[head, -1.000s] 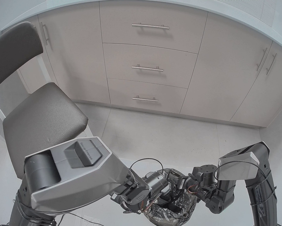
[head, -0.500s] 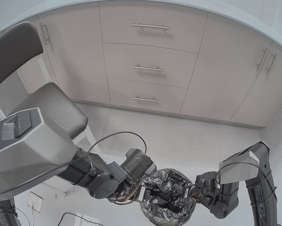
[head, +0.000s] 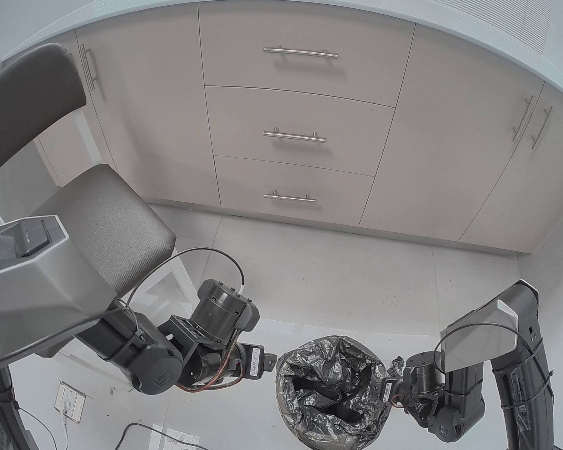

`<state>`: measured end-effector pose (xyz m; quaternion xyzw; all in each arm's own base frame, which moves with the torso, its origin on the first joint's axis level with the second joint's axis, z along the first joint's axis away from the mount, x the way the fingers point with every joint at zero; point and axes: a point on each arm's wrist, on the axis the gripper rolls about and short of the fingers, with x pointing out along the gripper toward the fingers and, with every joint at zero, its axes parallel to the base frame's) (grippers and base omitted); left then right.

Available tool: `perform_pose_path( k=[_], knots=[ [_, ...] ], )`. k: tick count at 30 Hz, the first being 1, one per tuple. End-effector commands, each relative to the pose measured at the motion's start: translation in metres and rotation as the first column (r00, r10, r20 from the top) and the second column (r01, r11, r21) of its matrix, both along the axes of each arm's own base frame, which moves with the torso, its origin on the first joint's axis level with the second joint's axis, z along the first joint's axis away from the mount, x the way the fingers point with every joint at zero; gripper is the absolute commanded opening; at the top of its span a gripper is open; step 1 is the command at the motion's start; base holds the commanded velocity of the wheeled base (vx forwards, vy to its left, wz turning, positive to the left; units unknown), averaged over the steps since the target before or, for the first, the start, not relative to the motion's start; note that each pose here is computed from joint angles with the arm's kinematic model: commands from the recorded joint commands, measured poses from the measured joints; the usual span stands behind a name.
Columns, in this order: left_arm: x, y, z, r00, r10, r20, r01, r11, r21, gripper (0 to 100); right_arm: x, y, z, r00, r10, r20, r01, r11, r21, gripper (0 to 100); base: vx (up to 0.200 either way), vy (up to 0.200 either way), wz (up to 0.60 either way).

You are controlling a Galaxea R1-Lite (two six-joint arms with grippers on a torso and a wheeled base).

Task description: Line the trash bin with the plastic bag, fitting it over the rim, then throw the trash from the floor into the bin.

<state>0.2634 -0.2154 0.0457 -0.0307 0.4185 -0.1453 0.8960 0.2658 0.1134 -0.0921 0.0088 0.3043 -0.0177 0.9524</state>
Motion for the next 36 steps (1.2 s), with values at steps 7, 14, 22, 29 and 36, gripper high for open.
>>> perform_pose_path(
  k=[7, 14, 22, 29, 36],
  knots=[
    [0.011, -0.006, -0.012, 1.000, -0.002, 0.030, 0.002, 1.000, -0.004, 100, 0.000, -0.002, 0.001, 0.998, -0.060, 0.029, 0.060, 0.998, -0.016, 100, 0.000, 0.000, 0.00],
    [0.024, -0.019, -0.016, 0.997, -0.037, 0.066, 0.036, 0.999, 0.007, 100, -0.004, 0.002, 0.003, 0.999, -0.048, 0.008, 0.047, 0.996, 0.075, 100, 0.000, 0.000, 0.00],
    [0.040, -0.065, -0.005, 0.961, -0.163, 0.223, 0.149, 0.986, 0.078, 100, -0.005, 0.004, 0.032, 1.000, 0.027, 0.009, -0.028, 0.949, 0.313, 100, 0.000, 0.000, 0.00],
    [0.051, -0.080, -0.023, 0.925, -0.288, 0.247, 0.233, 0.945, 0.231, 100, 0.000, 0.003, 0.033, 1.000, 0.003, 0.023, -0.010, 0.940, 0.342, 100, 0.000, 0.000, 0.00],
    [0.058, -0.084, -0.052, 0.883, -0.413, 0.222, 0.302, 0.863, 0.406, 100, 0.007, 0.000, 0.034, 0.999, -0.021, 0.042, 0.006, 0.937, 0.348, 100, 0.000, 0.000, 0.00]
  ],
)
